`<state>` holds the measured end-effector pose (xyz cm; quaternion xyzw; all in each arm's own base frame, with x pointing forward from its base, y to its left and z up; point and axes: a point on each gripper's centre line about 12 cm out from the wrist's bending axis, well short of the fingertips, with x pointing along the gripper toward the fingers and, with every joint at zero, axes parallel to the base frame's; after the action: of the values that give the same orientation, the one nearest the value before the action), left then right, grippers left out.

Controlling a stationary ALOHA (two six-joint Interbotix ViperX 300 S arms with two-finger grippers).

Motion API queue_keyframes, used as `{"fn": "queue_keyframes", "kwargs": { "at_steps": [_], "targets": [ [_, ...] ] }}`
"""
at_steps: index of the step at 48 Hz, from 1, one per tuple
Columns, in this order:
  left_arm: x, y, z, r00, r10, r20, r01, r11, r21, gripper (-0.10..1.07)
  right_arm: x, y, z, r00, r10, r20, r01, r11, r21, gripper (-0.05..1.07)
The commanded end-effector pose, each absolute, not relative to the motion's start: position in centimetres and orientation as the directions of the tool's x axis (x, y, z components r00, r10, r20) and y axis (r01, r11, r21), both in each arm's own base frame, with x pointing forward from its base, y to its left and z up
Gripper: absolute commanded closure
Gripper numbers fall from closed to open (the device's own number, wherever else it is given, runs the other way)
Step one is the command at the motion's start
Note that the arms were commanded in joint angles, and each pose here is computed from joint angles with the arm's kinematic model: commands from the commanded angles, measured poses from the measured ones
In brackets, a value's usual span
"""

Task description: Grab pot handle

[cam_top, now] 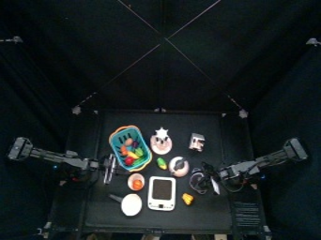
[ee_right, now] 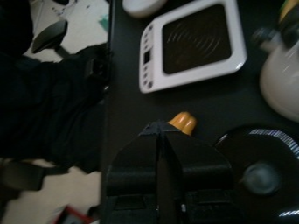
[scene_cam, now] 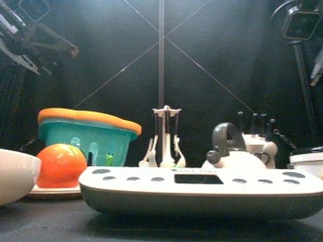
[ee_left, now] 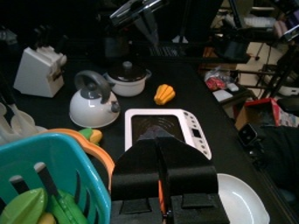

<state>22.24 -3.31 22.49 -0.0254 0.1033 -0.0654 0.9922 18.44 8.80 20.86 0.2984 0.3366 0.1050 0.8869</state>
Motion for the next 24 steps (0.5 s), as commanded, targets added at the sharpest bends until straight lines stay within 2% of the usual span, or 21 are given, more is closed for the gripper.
{"fn": "queue_keyframes", "kwargs": {
  "at_steps": [1, 9, 15, 24],
  "targets": [
    [22.8, -3.4, 23.4, 0.975, -0.135, -0.178, 0.125, 0.99, -0.071, 0.98, 18.2, 10.0, 21.6, 0.727, 0.436, -0.53, 0.039, 0.745, 0.666, 0.98],
    [22.8, -3.5, 23.3, 0.975, -0.137, -0.178, 0.126, 0.989, -0.073, 0.91, 17.7, 10.7, 21.1, 0.678, 0.452, -0.579, 0.159, 0.68, 0.716, 0.97],
    [22.8, -3.4, 23.2, 0.974, -0.134, -0.181, 0.123, 0.99, -0.075, 0.86, 17.6, 10.6, 21.2, 0.641, 0.426, -0.639, 0.236, 0.682, 0.692, 0.95],
    [22.6, -3.3, 22.8, 0.973, -0.13, -0.192, 0.115, 0.99, -0.087, 0.81, 18.0, 10.1, 22.9, 0.622, 0.352, -0.699, 0.342, 0.681, 0.647, 0.94]
  ]
}}
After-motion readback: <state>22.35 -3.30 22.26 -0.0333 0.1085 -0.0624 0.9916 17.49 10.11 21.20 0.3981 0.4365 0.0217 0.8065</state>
